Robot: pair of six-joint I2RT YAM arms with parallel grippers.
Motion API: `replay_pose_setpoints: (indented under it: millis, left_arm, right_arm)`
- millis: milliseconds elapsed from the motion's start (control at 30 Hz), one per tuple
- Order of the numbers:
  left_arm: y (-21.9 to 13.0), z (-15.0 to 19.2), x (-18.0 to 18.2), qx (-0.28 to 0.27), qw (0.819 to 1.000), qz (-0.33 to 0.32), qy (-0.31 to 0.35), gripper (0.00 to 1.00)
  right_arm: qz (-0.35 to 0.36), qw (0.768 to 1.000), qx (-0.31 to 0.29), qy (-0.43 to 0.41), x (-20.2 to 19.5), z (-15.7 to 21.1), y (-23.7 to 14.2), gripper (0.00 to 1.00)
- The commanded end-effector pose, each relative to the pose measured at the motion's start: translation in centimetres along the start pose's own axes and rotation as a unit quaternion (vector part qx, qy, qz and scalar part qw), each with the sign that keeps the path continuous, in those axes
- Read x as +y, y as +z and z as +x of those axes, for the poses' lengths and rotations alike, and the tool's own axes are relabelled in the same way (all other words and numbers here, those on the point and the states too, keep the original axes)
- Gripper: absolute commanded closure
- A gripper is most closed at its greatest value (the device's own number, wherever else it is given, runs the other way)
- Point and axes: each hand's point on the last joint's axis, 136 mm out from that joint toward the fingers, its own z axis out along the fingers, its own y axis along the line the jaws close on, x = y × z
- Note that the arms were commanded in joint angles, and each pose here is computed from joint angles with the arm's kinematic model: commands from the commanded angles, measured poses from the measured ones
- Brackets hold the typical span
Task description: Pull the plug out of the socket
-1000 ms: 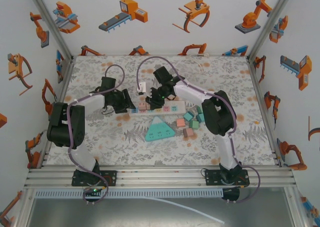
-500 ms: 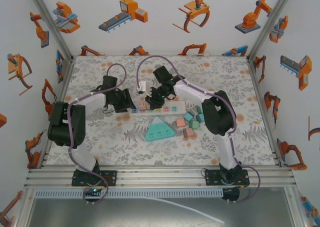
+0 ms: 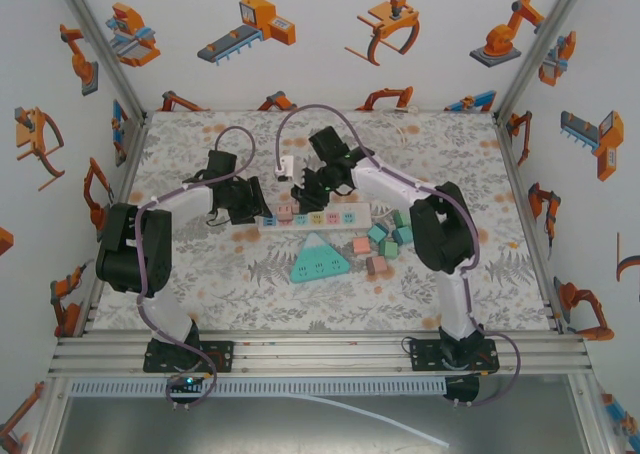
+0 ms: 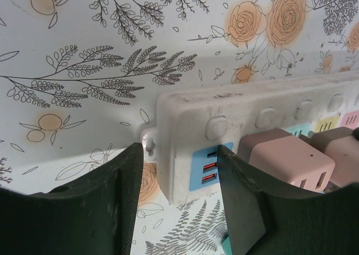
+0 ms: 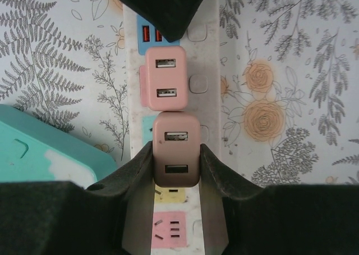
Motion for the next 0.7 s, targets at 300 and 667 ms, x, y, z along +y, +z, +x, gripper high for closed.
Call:
replay_pose_setpoints:
  millis: [300, 667]
  left_arm:
    - [-1.8, 0.7, -1.1, -0.004, 0.999, 0.035, -0.016, 0.34]
    - [-10.5, -1.4, -6.9, -0.127, 0.983, 0.126, 0.035, 0.27]
  right_arm:
    - [0.136, 0.973, -0.095, 0.162, -2.3, -5.5, -8.9, 0.86]
    - [0.257, 0.801, -0.209, 0.499, -0.6, 5.2, -20.3, 0.88]
